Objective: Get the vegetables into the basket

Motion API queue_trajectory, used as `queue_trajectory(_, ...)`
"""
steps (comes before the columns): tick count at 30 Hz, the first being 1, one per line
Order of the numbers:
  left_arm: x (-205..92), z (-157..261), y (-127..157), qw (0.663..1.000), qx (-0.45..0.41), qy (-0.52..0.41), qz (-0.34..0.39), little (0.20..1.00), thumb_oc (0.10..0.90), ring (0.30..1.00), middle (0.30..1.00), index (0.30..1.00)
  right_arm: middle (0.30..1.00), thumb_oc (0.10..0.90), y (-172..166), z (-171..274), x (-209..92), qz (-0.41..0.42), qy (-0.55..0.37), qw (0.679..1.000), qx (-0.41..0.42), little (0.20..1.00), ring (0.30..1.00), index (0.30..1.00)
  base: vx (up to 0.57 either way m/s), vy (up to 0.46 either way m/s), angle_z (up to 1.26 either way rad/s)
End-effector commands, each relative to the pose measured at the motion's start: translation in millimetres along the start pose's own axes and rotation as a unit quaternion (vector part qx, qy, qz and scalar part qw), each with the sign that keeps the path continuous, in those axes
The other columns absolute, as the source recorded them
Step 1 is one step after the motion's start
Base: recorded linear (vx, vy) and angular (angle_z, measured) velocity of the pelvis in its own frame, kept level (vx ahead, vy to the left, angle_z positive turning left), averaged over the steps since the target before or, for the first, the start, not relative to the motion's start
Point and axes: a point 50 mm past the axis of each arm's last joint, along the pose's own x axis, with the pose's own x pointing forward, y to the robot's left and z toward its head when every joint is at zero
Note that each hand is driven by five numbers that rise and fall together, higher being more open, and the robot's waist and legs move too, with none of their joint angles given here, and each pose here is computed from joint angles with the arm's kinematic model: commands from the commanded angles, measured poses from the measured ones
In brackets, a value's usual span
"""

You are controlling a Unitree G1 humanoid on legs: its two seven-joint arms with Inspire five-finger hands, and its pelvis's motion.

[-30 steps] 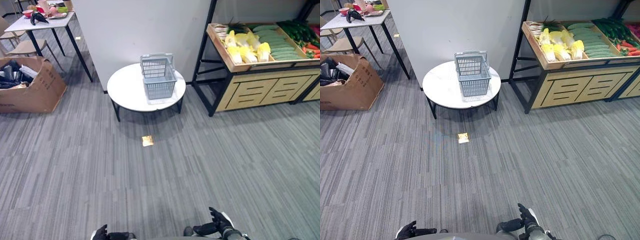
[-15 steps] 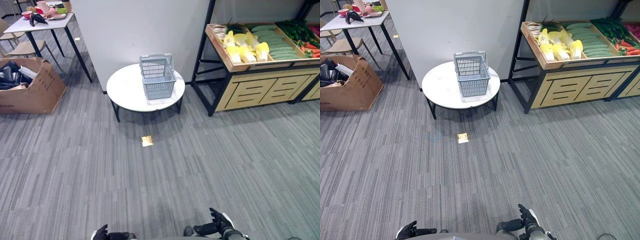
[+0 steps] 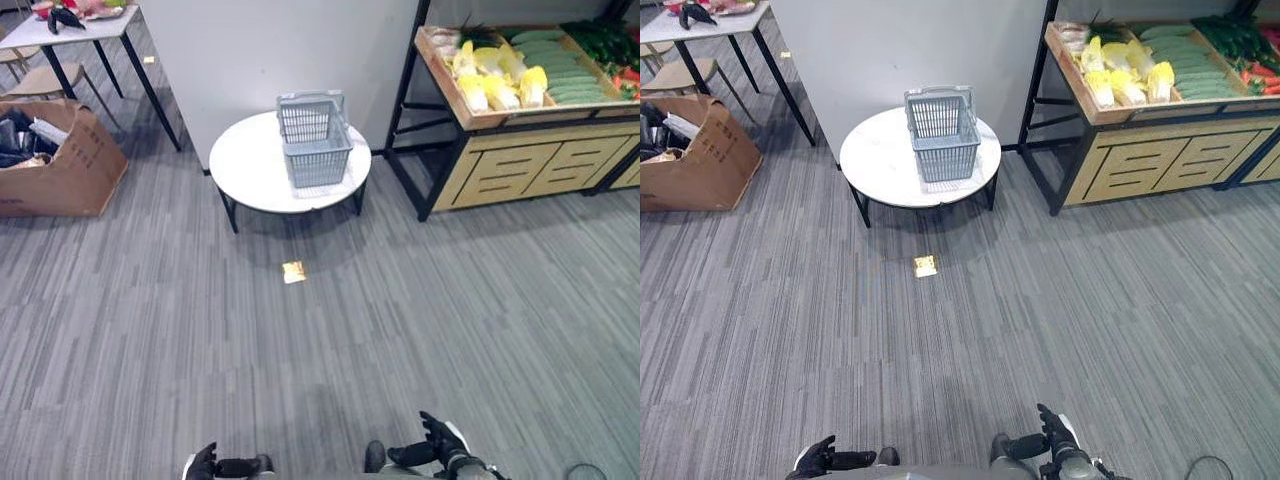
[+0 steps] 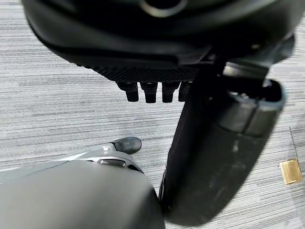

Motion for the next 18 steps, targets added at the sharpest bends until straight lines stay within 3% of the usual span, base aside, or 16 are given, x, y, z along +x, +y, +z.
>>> queue_trajectory(1,-1.0,-1.3,-10.0,0.999,0.051,0.000,-0.013,1.000,0.900,1.000,1.000,1.000,1.000,0.900,-24.9,-12.9,-3.3,-0.035,0.024,0.999,-0.015,1.000,1.000,1.000,0.05,-0.210,0.11)
queue_trajectory(10,0.5,10.5,-12.5,0.996,0.078,-0.021,-0.020,1.000,0.900,1.000,1.000,1.000,1.000,0.900,-36.5,-13.9,-3.6,-0.060,0.031,0.998,-0.016,1.000,1.000,1.000,0.14,-0.014,0.10)
queue_trajectory(14,-0.4,6.8,-13.1,0.995,0.094,-0.022,-0.024,1.000,0.900,1.000,1.000,1.000,1.000,0.900,-37.3,-13.4,-3.5,-0.063,0.029,0.998,-0.010,1.000,1.000,1.000,0.36,0.241,0.01)
queue_trajectory(18,-0.1,0.2,-5.1,0.994,0.110,-0.006,-0.020,1.000,0.900,1.000,1.000,1.000,1.000,0.900,-24.3,-22.0,-4.9,-0.041,0.045,0.998,-0.015,1.000,1.000,1.000,0.41,0.424,-0.80)
